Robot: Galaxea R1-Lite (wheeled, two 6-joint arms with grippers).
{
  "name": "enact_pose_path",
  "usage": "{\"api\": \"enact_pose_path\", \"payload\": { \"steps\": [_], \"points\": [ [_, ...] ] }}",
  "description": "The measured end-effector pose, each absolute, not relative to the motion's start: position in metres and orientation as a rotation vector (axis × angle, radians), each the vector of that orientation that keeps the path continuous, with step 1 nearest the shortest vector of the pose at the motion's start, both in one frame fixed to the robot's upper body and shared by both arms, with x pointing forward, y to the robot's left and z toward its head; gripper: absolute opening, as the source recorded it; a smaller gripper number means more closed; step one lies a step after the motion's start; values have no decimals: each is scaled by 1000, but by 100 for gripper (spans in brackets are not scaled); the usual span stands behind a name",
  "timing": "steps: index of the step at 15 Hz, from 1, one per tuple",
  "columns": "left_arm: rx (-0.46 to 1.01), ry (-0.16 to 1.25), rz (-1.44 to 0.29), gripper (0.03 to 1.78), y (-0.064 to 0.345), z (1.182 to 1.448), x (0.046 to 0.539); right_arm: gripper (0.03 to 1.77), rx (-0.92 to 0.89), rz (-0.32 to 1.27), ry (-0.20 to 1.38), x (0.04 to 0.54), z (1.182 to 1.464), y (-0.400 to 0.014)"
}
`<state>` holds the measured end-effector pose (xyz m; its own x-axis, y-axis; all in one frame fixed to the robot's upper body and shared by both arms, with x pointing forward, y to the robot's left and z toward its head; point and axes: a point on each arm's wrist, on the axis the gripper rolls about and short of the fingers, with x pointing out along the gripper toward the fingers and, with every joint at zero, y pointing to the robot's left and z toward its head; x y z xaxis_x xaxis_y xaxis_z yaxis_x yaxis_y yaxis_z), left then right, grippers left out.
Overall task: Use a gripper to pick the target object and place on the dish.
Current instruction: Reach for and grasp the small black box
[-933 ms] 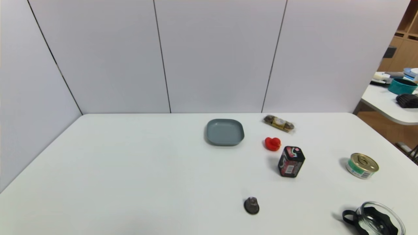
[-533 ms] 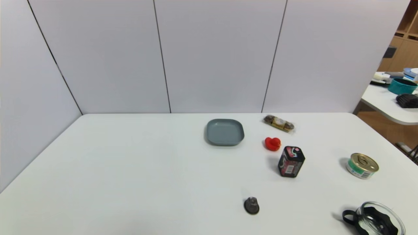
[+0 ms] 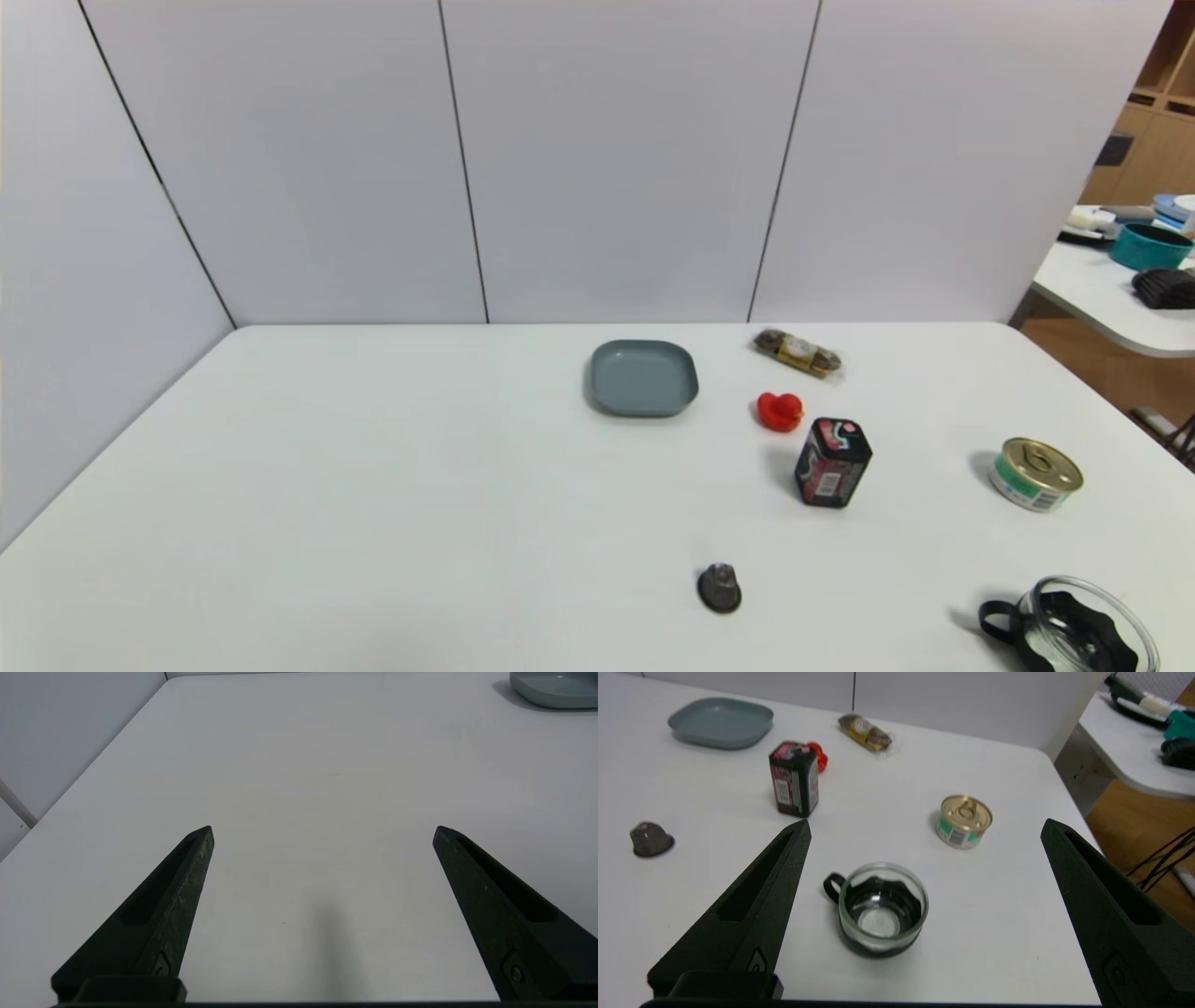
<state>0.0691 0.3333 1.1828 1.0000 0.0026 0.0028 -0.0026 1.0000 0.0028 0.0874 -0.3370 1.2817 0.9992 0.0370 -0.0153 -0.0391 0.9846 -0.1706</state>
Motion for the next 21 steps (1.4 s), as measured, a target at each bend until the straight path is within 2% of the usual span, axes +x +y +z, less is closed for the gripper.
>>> {"api": "enact_pose_path", "payload": {
  "steps": [6,9,11,15,21],
  "points": [
    [3,-3,3,169,333,1183,69,171,-175,84,5,133,1366,-334],
    [3,-3,3,169,333,1183,69,171,-169,145,52,171,1388,-331],
    [3,-3,3,169,333,1183,69,171,-169,239,116,195,1381,-327],
    [3,-3,2,169,333,1183,69,171,-172,360,226,225,1338,-312],
    [3,-3,3,169,333,1183,69,171,-186,498,380,245,1306,-287]
  ]
}}
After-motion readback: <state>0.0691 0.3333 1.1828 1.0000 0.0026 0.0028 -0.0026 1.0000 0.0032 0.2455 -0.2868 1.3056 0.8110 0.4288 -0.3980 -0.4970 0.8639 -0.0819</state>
